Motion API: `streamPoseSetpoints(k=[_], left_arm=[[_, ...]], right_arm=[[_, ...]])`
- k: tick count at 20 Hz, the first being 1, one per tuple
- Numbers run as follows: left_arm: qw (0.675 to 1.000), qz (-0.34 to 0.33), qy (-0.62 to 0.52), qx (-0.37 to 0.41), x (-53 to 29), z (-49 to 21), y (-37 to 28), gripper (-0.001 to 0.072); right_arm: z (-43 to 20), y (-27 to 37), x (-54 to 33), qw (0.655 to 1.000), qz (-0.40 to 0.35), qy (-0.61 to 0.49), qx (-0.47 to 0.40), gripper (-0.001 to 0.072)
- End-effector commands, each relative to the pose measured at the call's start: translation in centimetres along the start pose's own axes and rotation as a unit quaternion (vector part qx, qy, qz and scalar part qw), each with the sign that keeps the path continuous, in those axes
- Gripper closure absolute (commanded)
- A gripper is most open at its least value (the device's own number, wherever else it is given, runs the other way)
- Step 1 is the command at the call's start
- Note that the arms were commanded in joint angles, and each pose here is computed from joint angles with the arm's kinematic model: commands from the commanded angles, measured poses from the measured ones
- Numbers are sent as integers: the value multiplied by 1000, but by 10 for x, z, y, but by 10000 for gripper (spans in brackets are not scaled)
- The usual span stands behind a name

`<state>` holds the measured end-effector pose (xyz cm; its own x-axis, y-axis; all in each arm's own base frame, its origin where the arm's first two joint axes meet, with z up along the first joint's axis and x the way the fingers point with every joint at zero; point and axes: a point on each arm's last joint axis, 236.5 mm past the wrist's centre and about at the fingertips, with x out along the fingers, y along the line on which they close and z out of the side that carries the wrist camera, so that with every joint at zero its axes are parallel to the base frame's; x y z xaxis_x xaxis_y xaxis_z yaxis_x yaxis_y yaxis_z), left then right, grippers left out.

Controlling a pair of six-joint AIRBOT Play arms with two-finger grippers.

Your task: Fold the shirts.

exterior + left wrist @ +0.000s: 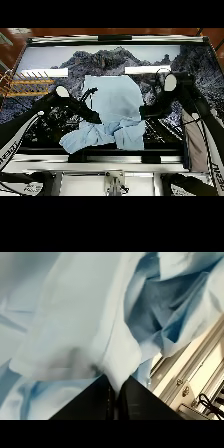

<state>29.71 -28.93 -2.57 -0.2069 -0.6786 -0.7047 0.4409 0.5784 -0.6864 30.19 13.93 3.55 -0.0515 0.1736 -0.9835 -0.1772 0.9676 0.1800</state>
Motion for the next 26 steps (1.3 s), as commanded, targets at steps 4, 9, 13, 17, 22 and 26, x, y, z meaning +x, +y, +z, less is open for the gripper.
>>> streamPoseSetpoints(k=[4,9,13,17,22,26], left_arm=[[1000,-12,-11,21,-4,4,-13,661],[1000,-12,-14,22,-9,5,-11,661],[1000,-16,-8,22,-9,1,-13,661],[1000,-16,-8,22,-10,1,-12,661],[1000,-15,-13,16,-14,3,-8,661],[998,-13,-45,40,-52,23,-18,662]], right_arm=[[5,85,-14,998,24,-34,-44,101],[-17,98,65,996,-10,57,-68,101],[-18,91,101,992,-27,99,-70,101],[-25,96,125,987,-17,136,-84,101],[-6,58,97,983,-107,99,-109,644],[39,54,-4,976,-146,-57,-151,646]])
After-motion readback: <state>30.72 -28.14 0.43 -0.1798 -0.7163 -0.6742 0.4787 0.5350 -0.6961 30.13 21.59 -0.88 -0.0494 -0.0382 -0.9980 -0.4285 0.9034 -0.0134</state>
